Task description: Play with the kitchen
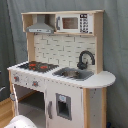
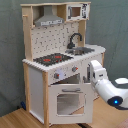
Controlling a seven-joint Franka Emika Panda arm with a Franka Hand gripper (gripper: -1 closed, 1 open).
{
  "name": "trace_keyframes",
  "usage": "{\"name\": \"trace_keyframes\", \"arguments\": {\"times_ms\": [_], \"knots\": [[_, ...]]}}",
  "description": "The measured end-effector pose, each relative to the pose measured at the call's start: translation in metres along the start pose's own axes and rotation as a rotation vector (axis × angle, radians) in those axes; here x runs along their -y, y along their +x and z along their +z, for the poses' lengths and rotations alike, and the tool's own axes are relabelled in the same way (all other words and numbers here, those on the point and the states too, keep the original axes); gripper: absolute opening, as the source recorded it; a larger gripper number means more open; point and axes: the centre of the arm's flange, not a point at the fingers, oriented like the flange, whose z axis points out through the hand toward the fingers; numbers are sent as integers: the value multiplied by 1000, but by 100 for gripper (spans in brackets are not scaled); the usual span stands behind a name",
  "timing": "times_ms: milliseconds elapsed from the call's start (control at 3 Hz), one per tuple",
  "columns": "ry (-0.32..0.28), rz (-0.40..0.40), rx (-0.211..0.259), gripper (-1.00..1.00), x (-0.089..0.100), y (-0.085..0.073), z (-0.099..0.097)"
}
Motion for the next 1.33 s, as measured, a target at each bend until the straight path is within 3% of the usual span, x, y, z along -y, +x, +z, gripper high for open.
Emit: {"name": "trace_keyframes", "arguments": {"times_ms": [667, 1333], "knots": [[14, -147, 20, 100, -34, 10, 3], [34, -262, 56, 100, -74, 3, 12]]}}
